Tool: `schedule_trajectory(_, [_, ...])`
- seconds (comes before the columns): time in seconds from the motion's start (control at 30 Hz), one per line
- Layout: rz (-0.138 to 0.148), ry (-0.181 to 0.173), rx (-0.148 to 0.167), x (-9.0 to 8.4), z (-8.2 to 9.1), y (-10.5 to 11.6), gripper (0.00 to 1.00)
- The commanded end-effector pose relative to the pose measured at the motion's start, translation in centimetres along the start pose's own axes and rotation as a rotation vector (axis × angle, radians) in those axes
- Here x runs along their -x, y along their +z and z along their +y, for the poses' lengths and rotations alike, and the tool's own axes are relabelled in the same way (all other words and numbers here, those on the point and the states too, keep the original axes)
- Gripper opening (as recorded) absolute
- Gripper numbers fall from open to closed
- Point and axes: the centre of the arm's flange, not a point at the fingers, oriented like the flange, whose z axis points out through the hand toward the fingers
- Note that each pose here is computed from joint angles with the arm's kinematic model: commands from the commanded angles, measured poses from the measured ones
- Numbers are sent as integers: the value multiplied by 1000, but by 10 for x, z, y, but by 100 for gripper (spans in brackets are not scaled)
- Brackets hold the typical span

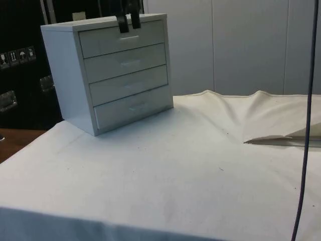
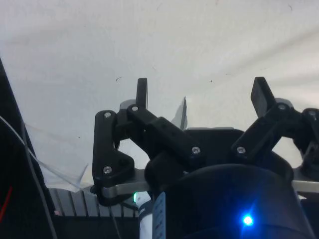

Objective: Open the drawer, then close it.

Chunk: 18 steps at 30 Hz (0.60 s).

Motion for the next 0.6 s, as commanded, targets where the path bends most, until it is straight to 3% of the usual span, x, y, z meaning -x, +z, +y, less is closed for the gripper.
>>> schedule_trajectory(0.0, [-1,0,1,0,0,1,100])
schedule_trajectory(0.03, [15,-3,4,3,0,3,100])
schedule_trajectory(0.27, [37,-10,19,15,4,15,100])
schedule_trajectory(0.3, [20,-9,10,13,3,16,100])
schedule_trajectory(0.33, [41,-11,22,16,5,16,100])
schedule_trajectory(0.57, [75,-23,45,27,11,23,100])
